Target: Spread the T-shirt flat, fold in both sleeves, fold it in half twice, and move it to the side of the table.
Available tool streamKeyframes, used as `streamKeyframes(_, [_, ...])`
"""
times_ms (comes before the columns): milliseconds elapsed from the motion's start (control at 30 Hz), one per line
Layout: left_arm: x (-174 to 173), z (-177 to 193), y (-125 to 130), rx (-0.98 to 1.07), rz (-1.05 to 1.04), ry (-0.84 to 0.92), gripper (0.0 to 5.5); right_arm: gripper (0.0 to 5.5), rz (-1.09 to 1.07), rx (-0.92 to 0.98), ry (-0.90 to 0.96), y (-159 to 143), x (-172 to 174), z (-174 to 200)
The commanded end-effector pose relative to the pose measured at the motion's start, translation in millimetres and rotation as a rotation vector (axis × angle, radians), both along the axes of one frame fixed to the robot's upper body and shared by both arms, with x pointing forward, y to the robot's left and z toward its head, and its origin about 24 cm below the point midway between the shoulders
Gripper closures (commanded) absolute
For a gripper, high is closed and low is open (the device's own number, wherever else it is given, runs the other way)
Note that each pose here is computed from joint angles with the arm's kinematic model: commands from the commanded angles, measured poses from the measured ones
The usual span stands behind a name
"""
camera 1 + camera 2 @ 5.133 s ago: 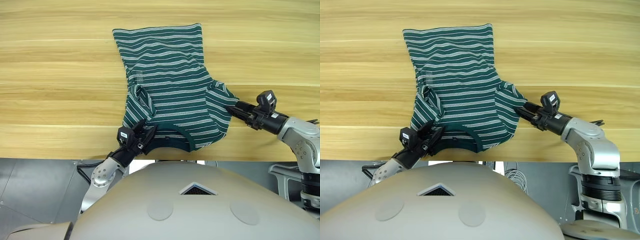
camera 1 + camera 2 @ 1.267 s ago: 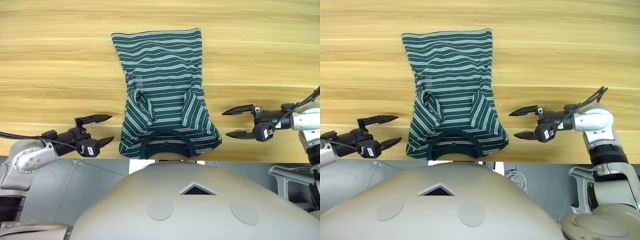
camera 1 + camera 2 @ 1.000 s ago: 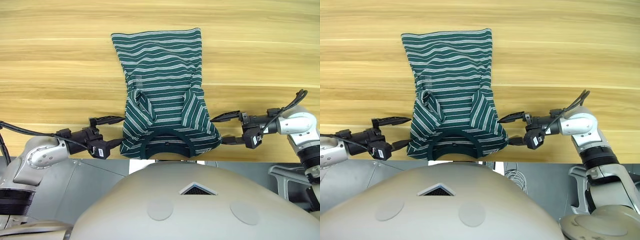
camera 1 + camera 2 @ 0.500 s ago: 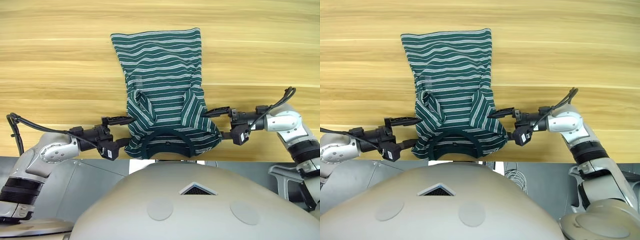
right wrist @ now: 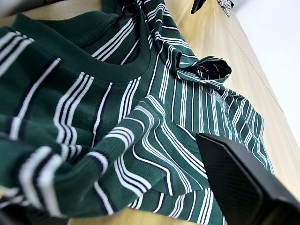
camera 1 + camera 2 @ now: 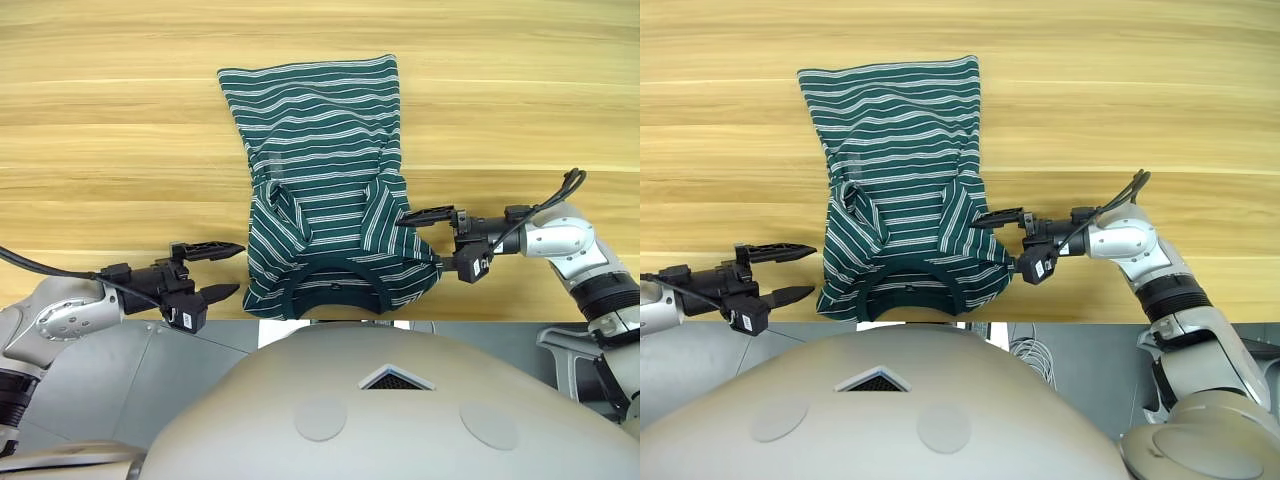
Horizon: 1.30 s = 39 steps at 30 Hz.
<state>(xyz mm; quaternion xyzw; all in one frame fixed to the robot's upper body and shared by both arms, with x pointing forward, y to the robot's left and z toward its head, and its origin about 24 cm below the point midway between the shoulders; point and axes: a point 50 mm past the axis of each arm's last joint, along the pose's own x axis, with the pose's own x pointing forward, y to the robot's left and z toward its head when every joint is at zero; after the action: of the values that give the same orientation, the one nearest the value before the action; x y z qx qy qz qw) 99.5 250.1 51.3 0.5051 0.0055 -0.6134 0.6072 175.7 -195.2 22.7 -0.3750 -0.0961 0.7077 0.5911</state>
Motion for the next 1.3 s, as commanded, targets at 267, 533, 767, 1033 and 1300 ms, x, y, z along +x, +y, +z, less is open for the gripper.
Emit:
streamKeyframes(267, [-42, -35, -12, 0.112, -0.097, 0.207, 1.48, 1.42, 0.027, -0.110, 0.025, -6, 2, -8])
streamKeyframes(533, [-33, -43, -21, 0.077, -0.093, 0.193, 1.48, 1.42, 0.029, -0.102, 0.013, -3, 5, -7])
streamKeyframes(767, [-27, -52, -19, 0.110, -0.112, 0.211, 1.43, 2.06, 0.046, -0.107, 0.030, -5, 0, -9])
streamKeyframes(1033, [-27, -56, -8, 0.117, -0.100, 0.288, 3.00, 3.52, 0.052, -0.112, 0.037, -7, -1, -8])
streamKeyframes(1300, [-25, -52, -6, 0.097, -0.120, 0.357, 4.50, 4.95, 0.044, -0.103, 0.030, -5, 0, -8])
